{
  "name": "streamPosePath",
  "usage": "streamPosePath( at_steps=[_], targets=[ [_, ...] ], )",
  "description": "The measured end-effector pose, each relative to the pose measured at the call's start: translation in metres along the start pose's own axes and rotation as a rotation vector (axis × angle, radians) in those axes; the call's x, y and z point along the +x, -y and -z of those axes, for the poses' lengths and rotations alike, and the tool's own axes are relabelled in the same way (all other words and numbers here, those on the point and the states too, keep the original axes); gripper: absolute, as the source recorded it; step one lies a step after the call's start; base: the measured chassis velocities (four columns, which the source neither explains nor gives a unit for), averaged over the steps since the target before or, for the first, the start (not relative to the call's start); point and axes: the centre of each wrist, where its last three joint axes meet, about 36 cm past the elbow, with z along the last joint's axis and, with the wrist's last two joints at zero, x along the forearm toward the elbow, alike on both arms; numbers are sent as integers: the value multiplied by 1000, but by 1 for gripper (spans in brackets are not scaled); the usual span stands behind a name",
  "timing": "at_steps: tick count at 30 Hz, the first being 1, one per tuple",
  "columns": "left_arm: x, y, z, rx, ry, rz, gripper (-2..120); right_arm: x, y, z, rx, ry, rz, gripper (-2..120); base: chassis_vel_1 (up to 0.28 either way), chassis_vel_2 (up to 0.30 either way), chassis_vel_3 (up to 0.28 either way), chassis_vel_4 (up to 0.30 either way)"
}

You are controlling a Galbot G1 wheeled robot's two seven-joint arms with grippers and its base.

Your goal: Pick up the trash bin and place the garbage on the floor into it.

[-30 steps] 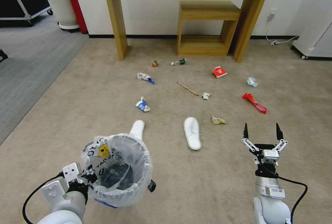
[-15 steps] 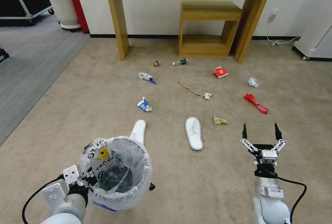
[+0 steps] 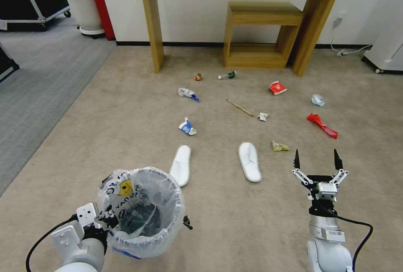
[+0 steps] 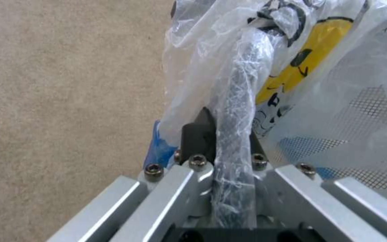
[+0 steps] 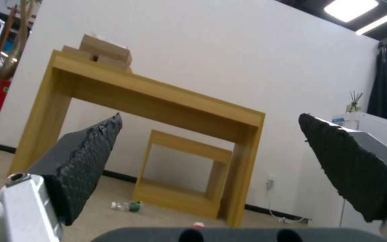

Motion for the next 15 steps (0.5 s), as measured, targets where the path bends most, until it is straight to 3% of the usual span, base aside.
streamPosePath(
  at_steps=[10,15],
  targets=[
    [2,1,-3,0,0,0,0,0,4,0,15,5,2,100,-17,-15,6,9],
    [2,1,-3,1,0,0,0,0,4,0,14,6,7,100,75,71,-74,-75]
  ],
)
